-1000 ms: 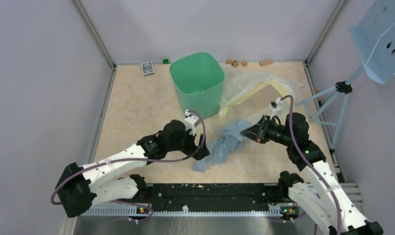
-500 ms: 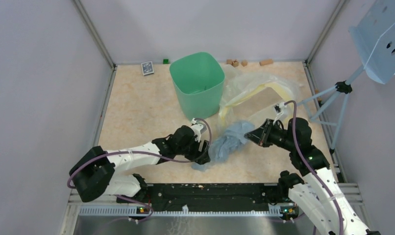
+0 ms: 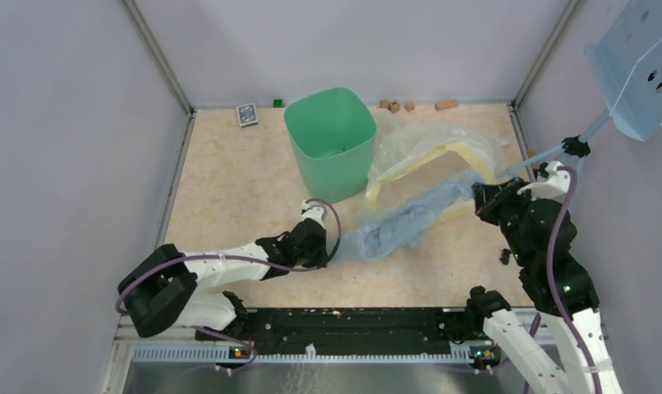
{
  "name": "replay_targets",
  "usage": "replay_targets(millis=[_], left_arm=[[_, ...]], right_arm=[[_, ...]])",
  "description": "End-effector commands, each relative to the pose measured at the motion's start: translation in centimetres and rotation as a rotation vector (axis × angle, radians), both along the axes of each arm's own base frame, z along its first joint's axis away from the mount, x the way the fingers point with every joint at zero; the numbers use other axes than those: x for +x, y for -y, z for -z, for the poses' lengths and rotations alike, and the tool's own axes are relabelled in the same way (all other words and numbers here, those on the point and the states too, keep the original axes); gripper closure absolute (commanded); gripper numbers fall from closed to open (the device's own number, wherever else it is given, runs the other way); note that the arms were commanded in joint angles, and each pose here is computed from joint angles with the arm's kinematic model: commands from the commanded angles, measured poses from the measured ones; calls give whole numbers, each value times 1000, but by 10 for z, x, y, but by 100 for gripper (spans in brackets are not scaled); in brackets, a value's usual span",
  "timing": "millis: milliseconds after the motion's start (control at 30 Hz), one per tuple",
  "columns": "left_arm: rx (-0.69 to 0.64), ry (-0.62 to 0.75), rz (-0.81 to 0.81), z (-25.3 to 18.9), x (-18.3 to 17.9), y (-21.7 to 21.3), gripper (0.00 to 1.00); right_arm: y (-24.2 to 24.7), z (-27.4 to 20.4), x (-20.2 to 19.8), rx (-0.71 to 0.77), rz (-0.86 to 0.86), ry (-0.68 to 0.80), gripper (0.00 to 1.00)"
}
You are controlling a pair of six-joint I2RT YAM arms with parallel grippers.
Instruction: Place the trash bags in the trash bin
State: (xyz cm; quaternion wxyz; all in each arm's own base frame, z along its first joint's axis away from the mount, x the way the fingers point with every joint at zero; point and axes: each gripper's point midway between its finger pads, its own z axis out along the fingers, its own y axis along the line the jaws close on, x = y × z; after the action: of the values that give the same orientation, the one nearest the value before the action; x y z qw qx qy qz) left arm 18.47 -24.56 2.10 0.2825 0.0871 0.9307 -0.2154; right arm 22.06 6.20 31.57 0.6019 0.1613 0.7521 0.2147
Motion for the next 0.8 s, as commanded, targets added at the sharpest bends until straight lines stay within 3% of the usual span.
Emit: replay_targets(millis=[0,133,333,533,767], left_arm=[[156,0,-169,6,-5,-55,100],[112,40,-211,-20,-5,-66,100],[-9,162,-230,-92,0,-71,100],[-177,254,-190,-176,-7,-67,100],[-240,430,-282,-279,-7,-105,100]], right_arm=[[65,-17,-4,-22,359,41,100],[63,-17,1,-55,343,38,100],[-10,-5,14,-32,-46,33,100],[-38,-1,31,1,-163,-3,100],[-112,12,38,136,-534,-53,100]])
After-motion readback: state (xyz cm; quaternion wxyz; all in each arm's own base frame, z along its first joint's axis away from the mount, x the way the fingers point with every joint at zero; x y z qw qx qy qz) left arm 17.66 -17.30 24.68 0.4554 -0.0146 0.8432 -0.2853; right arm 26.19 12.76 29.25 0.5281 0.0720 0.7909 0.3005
